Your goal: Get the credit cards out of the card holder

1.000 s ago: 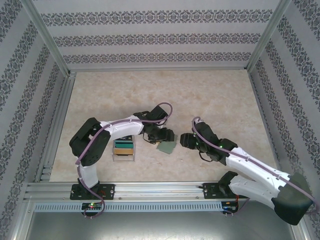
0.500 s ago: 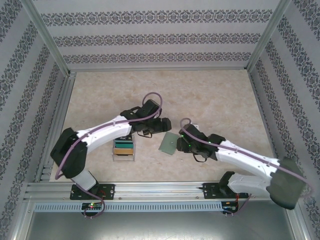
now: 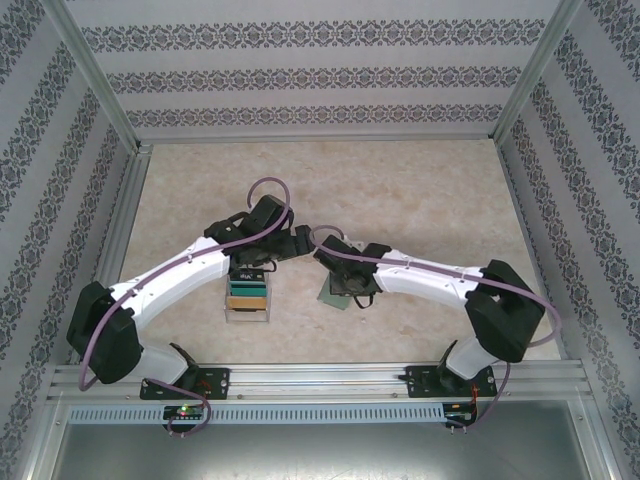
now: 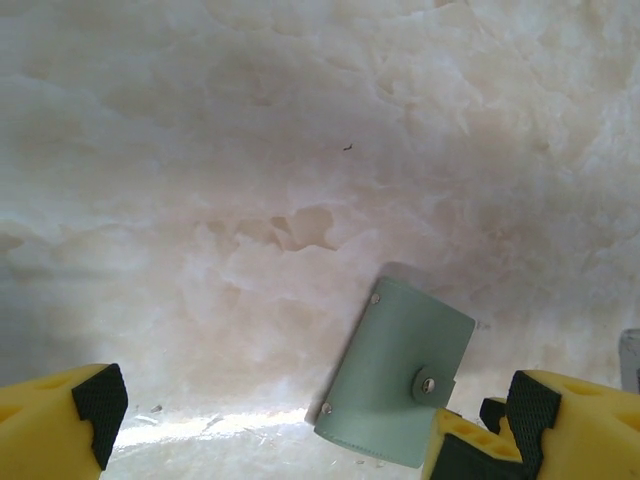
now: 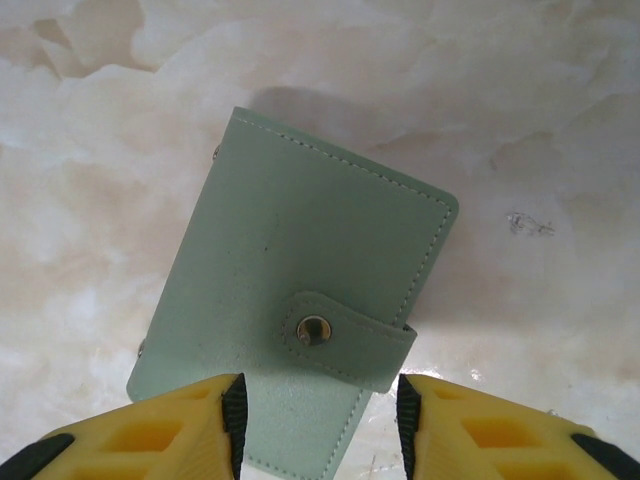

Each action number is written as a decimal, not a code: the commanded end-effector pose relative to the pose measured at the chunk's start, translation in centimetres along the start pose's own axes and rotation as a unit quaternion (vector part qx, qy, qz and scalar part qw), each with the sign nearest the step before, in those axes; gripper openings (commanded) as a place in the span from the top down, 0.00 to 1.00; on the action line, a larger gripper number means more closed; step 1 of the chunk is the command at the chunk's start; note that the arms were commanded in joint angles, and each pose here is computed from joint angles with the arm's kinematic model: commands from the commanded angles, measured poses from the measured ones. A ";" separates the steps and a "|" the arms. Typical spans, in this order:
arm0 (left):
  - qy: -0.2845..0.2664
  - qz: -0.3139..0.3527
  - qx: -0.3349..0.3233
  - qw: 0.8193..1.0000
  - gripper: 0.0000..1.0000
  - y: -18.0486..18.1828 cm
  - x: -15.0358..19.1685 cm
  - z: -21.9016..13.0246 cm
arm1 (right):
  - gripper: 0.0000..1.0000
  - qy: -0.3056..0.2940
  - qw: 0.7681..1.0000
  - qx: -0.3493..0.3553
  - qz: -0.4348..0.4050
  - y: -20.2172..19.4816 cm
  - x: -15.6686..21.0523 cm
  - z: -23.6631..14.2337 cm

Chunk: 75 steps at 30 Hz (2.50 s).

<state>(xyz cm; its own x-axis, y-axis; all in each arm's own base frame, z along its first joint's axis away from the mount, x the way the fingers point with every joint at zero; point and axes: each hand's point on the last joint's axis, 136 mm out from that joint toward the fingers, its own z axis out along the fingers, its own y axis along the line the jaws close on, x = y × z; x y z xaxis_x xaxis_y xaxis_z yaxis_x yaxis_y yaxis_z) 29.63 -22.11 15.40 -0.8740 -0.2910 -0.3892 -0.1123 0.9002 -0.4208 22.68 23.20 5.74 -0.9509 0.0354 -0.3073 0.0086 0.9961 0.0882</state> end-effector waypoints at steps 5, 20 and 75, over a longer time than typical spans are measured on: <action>-0.020 -0.015 -0.025 0.999 0.01 2.5 -0.5 -1.3 | 0.52 0.018 0.999 0.036 0.001 -0.5 -0.6 1.5; -0.009 -0.021 -0.025 0.999 0.00 3.1 0.1 -0.9 | 0.58 0.055 0.997 0.049 -0.002 -0.3 0.4 3.9; 0.084 -0.036 0.077 0.993 0.07 -1.1 2.7 3.9 | 0.90 -0.100 0.986 -0.127 0.036 -5.8 -4.5 -3.2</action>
<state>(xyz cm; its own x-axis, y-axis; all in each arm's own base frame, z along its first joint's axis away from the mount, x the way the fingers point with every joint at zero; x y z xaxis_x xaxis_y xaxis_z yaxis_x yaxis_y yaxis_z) 28.28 -24.43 10.73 -0.9397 -0.2715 -0.2078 -0.1241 0.8371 -0.5328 26.07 18.25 10.59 -0.8653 0.1562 -0.4763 -0.0380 0.9270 0.3731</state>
